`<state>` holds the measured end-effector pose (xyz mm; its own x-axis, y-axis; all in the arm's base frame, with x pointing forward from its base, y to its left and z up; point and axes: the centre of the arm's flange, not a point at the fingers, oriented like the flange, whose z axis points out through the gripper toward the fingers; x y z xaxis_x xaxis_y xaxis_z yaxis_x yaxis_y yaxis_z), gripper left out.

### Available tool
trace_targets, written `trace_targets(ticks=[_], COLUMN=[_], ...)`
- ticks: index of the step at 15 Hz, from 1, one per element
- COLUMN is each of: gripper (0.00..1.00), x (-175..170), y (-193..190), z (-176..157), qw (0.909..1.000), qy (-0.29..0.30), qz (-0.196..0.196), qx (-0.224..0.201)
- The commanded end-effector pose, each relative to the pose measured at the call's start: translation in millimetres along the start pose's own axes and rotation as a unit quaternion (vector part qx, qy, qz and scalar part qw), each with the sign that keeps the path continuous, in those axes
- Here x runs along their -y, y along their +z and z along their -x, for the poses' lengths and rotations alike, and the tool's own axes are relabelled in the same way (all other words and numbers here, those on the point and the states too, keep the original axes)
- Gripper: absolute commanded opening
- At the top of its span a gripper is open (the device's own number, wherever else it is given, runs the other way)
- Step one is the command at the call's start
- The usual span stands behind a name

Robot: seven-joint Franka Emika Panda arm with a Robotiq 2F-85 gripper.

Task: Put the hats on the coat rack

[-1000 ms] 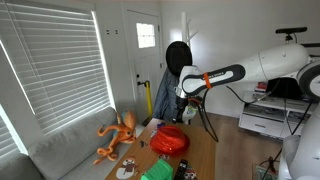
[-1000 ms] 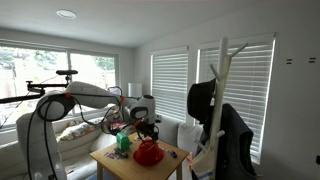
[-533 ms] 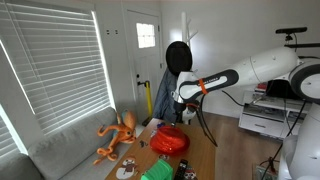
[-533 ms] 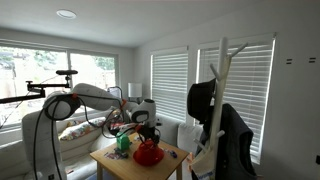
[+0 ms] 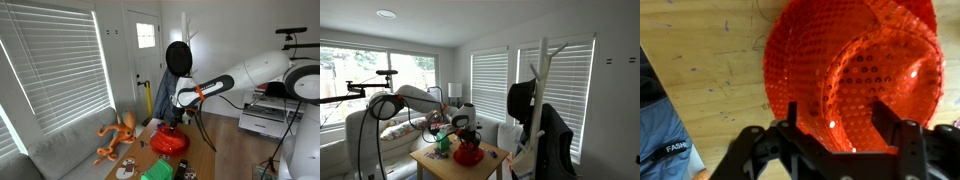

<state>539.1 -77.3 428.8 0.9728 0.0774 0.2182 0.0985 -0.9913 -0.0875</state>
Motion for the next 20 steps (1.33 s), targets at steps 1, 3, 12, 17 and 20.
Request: trace_targets(ticks=[1,3,12,17,20], gripper=[0.46,0.34,0.01,0.01,0.01], x=[2,6,29,42,45], y=[8,7,-60,-127,-171], z=[1,-2,-29,-45,-50], qw=[0.9999,0.9999,0.9988,0.9922,0.9813], qy=[-0.010,-0.009,0.009,0.030,0.038], qz=[0.006,0.006,0.029,0.089,0.144], qx=[-0.010,-0.013,-0.038,-0.082,-0.122])
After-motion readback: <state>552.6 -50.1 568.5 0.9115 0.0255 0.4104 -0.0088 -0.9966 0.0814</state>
